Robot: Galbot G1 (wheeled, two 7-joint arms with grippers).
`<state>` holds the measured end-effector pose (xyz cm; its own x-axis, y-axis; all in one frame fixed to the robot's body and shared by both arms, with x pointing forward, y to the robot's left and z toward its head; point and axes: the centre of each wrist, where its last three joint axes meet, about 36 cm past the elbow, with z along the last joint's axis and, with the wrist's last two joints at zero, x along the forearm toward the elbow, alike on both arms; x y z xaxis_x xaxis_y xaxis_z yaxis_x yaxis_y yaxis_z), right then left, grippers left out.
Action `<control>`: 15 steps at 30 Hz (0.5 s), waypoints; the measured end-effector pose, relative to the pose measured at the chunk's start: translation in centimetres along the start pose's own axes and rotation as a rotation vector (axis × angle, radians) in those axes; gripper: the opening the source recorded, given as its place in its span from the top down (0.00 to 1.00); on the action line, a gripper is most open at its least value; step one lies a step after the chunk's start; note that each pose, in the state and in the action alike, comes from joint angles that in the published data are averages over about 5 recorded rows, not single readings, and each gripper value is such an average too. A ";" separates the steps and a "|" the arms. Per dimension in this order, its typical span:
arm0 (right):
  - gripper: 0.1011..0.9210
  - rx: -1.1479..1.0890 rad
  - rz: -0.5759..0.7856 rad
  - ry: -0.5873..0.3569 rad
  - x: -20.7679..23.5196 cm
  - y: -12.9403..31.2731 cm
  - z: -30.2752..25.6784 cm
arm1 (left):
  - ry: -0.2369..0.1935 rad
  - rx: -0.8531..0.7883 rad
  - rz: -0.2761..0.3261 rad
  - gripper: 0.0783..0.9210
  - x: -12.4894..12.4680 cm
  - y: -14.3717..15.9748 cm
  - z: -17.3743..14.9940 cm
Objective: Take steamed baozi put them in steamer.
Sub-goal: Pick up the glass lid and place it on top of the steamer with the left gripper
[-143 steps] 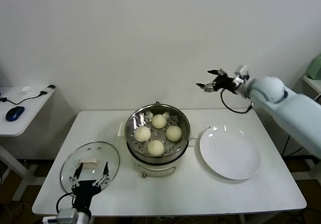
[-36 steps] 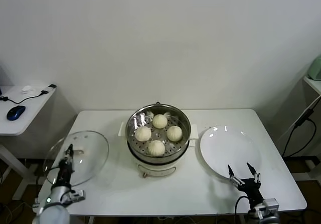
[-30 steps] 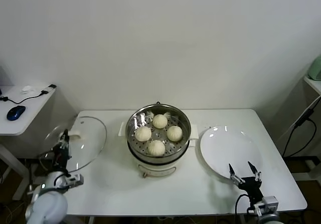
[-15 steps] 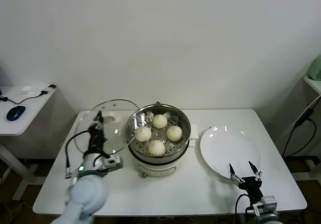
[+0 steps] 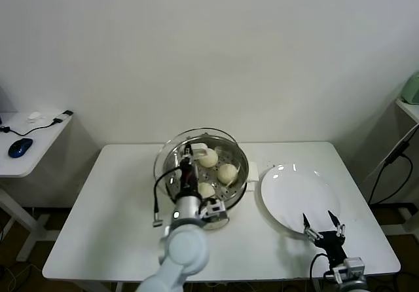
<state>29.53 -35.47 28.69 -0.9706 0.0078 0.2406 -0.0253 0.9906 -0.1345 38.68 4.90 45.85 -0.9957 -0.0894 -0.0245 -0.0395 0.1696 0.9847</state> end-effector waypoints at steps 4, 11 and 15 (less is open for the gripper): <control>0.12 -0.006 0.008 -0.006 0.0 0.0 0.3 | 0.000 -0.011 -0.001 0.92 -0.4 -0.7 -2.0; 0.12 -0.015 0.025 -0.017 -0.1 -0.1 0.7 | 0.003 -0.061 0.009 0.92 -0.9 -2.6 -3.5; 0.12 -0.018 0.037 -0.028 -0.1 0.0 0.8 | 0.006 -0.093 0.012 0.92 -1.2 -3.7 -3.7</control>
<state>29.49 -35.61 27.94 -0.9772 0.0412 0.2084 0.0150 0.9919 -0.1257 40.29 0.77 42.87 -0.9955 -0.0941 -0.0121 -0.0196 0.0786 0.9967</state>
